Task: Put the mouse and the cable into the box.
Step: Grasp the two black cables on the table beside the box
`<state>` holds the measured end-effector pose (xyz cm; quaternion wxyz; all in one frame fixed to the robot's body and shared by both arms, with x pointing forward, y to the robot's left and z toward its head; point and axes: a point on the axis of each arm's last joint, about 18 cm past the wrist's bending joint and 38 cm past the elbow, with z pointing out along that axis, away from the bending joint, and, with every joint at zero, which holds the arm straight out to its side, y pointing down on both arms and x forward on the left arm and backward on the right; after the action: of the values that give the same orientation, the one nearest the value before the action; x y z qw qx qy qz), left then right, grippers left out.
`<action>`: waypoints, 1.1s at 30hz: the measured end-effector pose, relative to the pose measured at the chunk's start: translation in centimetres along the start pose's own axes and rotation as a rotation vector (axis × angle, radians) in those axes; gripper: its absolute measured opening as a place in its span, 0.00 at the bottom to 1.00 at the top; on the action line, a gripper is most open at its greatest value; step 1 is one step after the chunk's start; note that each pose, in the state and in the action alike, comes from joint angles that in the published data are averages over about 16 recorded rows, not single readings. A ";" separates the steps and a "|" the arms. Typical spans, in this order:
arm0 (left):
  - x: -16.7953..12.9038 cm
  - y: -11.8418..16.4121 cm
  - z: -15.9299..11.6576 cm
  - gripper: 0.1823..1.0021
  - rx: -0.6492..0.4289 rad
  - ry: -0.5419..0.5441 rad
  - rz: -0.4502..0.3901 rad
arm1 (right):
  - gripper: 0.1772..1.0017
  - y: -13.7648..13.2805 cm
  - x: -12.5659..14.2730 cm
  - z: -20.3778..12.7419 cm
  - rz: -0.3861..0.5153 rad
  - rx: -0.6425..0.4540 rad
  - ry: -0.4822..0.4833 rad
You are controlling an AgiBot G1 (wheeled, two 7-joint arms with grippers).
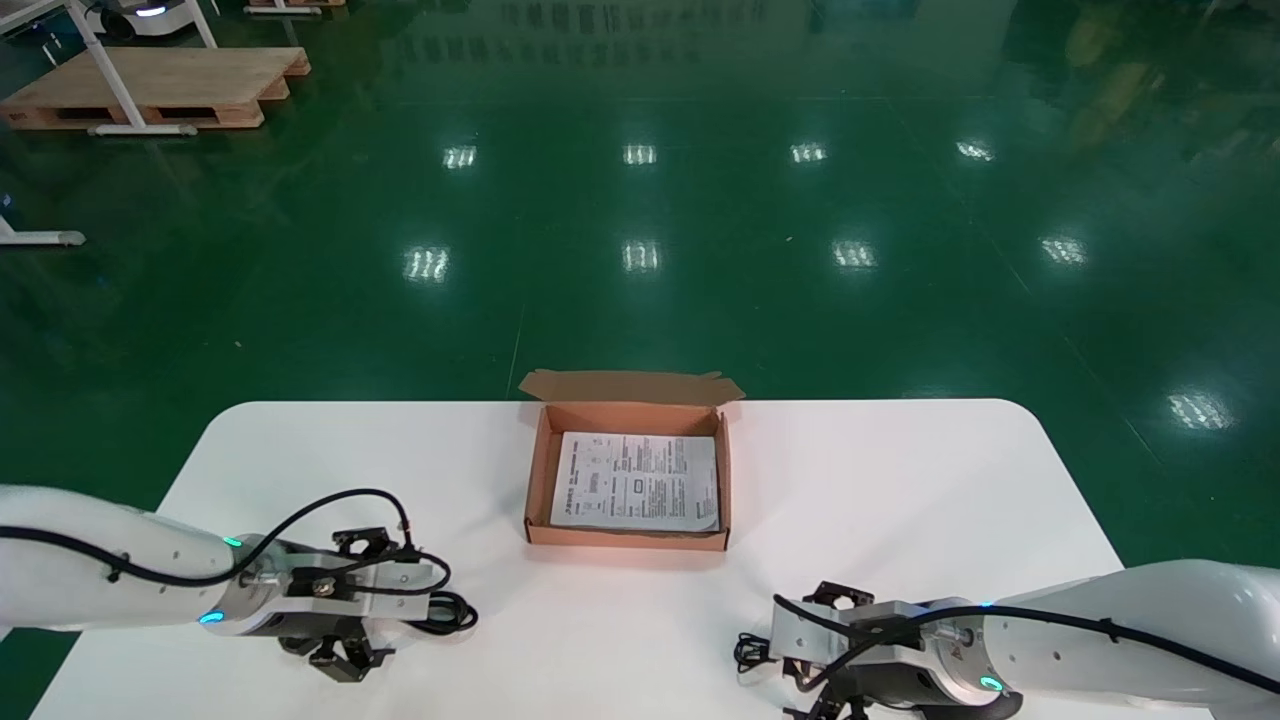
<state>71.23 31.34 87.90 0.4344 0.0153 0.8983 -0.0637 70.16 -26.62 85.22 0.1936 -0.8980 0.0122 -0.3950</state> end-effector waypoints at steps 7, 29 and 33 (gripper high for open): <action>0.0 0.0 0.0 0.82 0.000 0.000 0.000 | 0.84 0.0 0.0 0.0 -0.001 0.002 0.001; 0.0 0.0 0.0 0.25 0.000 0.000 0.000 | 0.26 -0.1 0.0 -0.1 -0.001 0.004 0.002; 0.0 0.0 0.0 0.17 0.000 0.000 0.000 | 0.18 -0.1 0.0 -0.1 -0.001 0.004 0.002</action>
<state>71.23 31.34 87.90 0.4346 0.0152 0.8983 -0.0636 70.09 -26.57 85.32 0.1953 -0.8971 0.0112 -0.3961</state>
